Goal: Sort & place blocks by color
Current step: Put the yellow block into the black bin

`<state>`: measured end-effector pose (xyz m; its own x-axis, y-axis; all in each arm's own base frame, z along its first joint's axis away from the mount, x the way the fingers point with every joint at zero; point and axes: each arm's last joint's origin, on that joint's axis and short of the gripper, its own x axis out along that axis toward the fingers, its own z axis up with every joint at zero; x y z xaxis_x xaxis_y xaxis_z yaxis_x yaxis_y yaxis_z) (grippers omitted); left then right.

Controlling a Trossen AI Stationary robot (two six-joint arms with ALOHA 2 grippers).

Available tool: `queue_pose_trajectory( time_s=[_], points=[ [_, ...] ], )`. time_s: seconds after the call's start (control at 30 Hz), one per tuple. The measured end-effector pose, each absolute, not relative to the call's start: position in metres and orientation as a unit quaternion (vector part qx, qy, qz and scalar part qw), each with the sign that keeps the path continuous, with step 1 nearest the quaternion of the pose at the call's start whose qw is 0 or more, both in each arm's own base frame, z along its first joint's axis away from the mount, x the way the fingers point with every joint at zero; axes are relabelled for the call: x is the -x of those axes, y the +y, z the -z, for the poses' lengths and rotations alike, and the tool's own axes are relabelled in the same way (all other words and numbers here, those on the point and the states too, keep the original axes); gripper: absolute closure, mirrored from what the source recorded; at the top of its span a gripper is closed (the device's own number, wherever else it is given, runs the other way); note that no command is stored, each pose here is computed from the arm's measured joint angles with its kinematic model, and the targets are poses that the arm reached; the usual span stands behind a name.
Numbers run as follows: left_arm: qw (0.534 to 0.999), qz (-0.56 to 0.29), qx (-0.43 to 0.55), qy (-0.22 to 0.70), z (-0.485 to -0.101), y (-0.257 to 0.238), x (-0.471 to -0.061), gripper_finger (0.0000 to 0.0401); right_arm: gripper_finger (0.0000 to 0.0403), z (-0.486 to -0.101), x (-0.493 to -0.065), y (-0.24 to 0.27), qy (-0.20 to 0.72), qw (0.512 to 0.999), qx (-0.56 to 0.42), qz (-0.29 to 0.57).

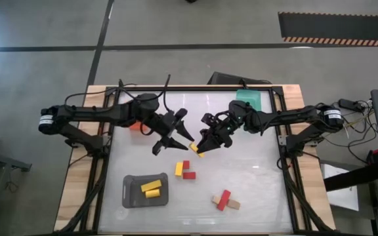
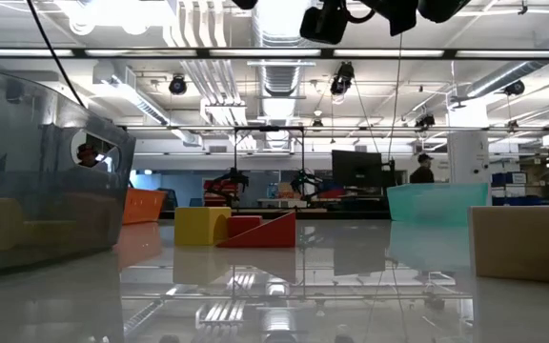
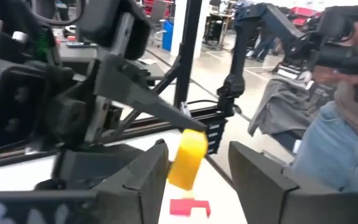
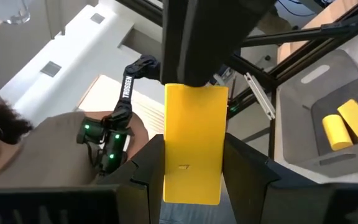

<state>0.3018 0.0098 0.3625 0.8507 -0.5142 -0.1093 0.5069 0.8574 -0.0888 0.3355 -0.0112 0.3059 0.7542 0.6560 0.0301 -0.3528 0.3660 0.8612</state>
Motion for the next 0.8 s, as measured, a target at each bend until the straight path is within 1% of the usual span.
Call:
queue_pose_trajectory(
  time_s=[0.13,0.3,0.6,0.7,0.8],
  points=[
    [0.963,0.261,0.019,0.061,-0.363,0.010,-0.302,0.0233,0.0284,-0.306,-0.336,-0.011,0.163,0.809,-0.473,-0.310],
    [0.965,0.255,0.019,0.063,-0.358,0.010,-0.309,0.0232,0.0284,-0.306,-0.336,-0.012,0.155,0.812,-0.476,-0.301],
    [0.962,0.268,0.015,0.051,-0.354,0.005,-0.317,0.0233,0.0284,-0.307,-0.336,-0.012,0.148,0.814,-0.475,-0.300],
    [0.962,0.271,0.002,0.045,-0.355,0.003,-0.317,0.0247,0.0284,-0.307,-0.337,-0.012,0.149,0.814,-0.475,-0.299],
    [0.961,0.272,-0.002,0.047,-0.354,0.002,-0.317,0.0274,0.0284,-0.306,-0.337,-0.012,0.150,0.814,-0.475,-0.299]
  ],
)
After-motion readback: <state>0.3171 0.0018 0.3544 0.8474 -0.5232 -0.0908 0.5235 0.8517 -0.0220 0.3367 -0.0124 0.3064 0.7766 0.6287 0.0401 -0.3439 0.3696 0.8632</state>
